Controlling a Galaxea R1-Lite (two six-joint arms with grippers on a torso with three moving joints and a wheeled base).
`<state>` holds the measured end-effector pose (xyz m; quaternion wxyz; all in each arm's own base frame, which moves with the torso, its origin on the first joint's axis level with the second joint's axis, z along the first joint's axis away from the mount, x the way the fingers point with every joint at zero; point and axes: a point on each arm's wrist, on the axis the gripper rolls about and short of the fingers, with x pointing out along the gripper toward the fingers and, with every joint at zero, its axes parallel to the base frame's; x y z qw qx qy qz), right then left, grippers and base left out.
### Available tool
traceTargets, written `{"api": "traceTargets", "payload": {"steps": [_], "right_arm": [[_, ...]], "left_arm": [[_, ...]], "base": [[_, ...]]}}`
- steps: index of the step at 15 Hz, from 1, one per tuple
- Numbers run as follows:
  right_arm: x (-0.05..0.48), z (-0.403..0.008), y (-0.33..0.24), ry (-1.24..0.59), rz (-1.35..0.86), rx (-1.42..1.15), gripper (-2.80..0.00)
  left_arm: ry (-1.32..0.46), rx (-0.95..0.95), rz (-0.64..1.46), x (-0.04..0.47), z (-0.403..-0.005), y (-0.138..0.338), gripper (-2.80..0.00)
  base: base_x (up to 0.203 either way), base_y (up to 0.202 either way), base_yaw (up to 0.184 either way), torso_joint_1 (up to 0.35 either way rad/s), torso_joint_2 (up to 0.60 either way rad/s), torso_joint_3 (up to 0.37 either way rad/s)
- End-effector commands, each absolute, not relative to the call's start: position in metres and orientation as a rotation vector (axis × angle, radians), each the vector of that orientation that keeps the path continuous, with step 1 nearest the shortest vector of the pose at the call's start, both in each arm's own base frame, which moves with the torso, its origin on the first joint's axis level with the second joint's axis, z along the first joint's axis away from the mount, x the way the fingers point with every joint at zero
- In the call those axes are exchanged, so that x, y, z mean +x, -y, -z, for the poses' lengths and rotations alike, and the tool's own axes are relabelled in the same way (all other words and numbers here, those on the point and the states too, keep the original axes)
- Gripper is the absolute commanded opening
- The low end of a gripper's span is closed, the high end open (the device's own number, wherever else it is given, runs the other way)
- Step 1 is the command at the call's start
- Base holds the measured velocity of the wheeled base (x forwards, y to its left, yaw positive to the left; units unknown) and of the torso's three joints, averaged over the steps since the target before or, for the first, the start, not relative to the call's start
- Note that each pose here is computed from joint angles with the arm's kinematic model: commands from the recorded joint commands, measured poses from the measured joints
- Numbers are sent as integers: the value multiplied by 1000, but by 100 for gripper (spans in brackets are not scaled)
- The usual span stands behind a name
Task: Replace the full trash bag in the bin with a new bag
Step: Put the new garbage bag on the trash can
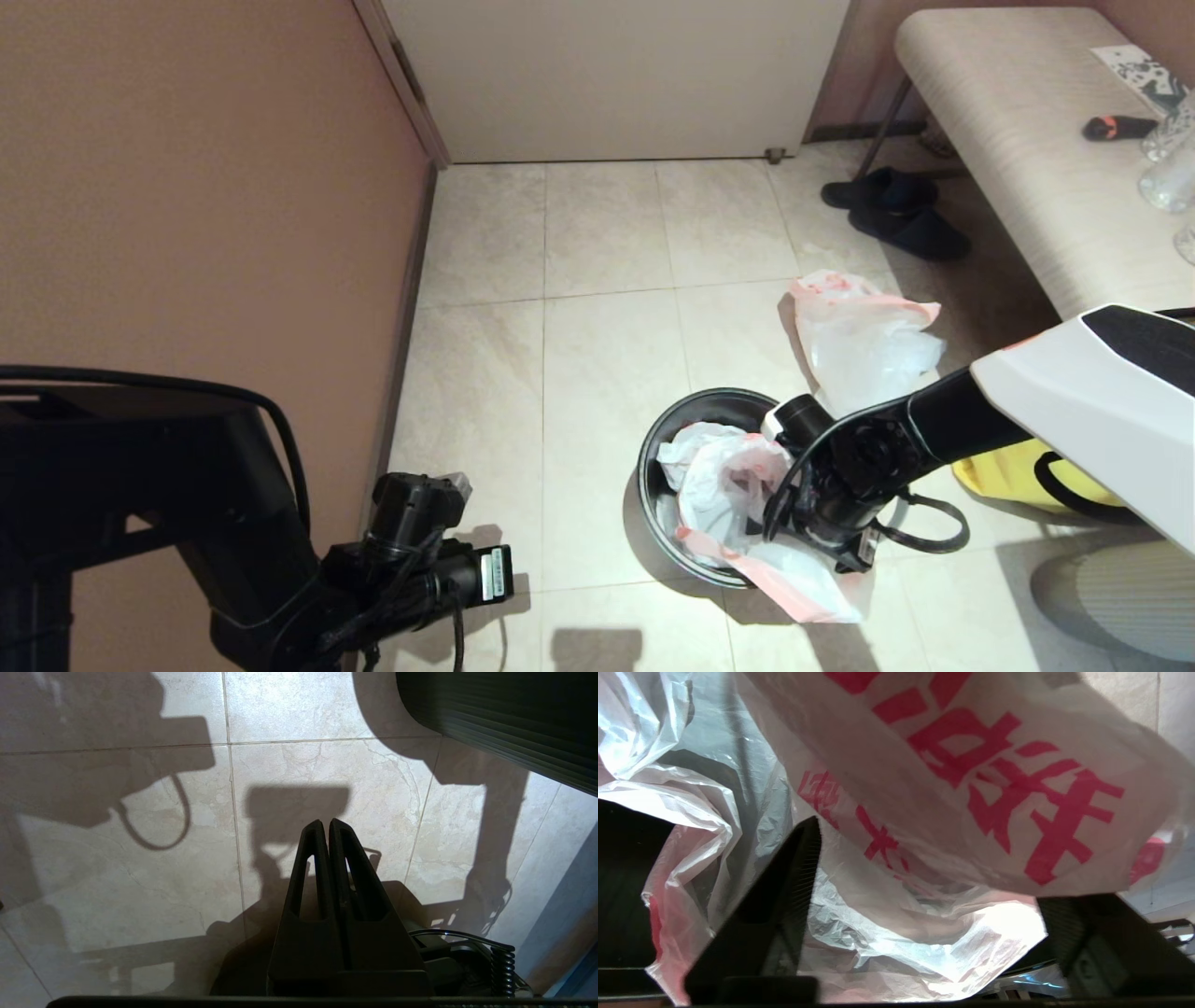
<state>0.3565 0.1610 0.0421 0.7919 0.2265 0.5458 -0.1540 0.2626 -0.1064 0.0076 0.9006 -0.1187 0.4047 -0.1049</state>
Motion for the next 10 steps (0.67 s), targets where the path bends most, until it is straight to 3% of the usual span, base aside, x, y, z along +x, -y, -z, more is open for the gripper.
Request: {"api": "traceTargets", "payload": {"steps": [1,10], "right_arm": [[358,-38,-159,-1182,345,488,-280],[365,-38,-165,-1166,321,479,-280]], "left_arm": [[-834,-249,217,263,-8,107,-280],[-835,-248,213,263,-7,106,-280]], "base": [[0,0,0,0,0,0],[0,0,0,0,0,0]]}}
